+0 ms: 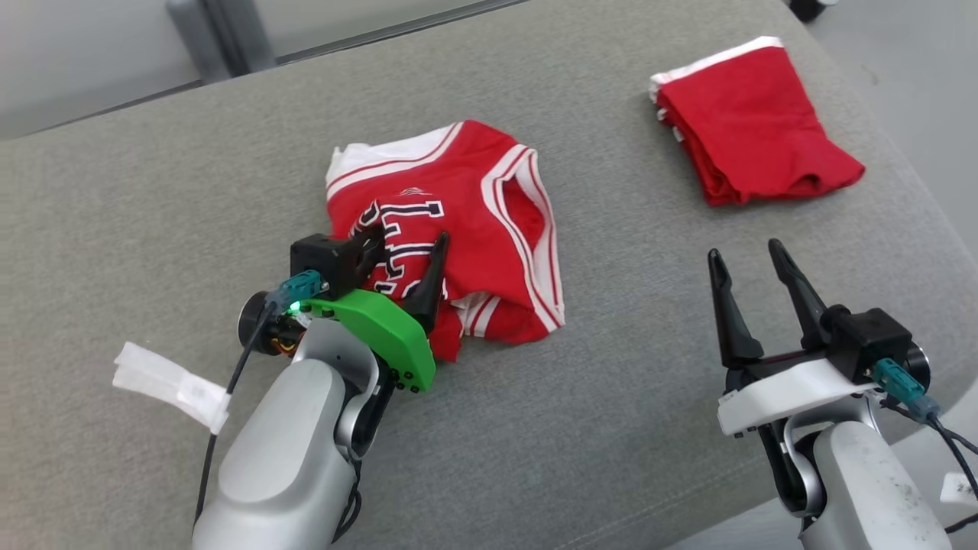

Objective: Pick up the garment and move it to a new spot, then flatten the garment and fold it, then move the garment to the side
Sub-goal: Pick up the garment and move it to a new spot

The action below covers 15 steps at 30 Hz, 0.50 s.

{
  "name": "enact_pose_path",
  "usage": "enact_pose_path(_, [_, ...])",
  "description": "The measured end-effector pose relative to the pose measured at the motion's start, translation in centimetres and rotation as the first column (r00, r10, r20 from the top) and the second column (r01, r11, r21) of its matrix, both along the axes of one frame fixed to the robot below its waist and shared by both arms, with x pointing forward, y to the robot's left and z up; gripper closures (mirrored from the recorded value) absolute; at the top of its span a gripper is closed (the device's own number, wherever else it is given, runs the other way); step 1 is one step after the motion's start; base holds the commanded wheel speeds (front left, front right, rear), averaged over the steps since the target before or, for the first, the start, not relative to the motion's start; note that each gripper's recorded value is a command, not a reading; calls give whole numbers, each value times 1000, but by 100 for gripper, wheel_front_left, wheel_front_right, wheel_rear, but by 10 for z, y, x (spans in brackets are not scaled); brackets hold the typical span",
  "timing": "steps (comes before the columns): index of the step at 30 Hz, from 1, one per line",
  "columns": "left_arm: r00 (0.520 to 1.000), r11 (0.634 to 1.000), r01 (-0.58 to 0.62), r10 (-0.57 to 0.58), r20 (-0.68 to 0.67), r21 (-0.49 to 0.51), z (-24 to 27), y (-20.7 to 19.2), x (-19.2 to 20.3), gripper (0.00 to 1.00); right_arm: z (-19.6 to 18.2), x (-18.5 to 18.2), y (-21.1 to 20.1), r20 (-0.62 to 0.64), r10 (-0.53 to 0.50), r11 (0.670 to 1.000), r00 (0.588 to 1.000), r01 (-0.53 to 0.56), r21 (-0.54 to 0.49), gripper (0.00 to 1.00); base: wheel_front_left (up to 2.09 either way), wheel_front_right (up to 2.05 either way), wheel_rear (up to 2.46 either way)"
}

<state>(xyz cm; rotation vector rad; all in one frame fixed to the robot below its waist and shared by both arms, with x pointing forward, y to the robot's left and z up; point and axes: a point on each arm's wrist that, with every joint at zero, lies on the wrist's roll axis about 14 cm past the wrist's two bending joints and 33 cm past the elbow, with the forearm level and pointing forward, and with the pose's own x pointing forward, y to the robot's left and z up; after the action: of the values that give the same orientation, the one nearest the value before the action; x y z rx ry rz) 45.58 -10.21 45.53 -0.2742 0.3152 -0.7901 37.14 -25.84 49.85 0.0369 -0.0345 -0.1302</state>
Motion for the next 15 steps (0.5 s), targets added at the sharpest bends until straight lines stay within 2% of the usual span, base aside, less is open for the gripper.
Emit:
enact_pose_path(5, [993, 991, -95, 101, 56, -94, 21, 24, 8, 0, -7, 7, 6, -12, 22, 1000, 1000, -22, 8, 0, 0, 0, 0])
enact_pose_path(9, [970, 973, -190, 206, 126, -128, 34, 59, 6, 0, -12, 11, 17, -20, 55, 998, 998, -54, 20, 0, 0, 0, 0])
enact_pose_path(15, [906, 927, -363, 376, 194, -99, 36, 139, -10, 0, -4, 15, 33, 15, 96, 995, 995, -97, 38, 0, 0, 0, 0])
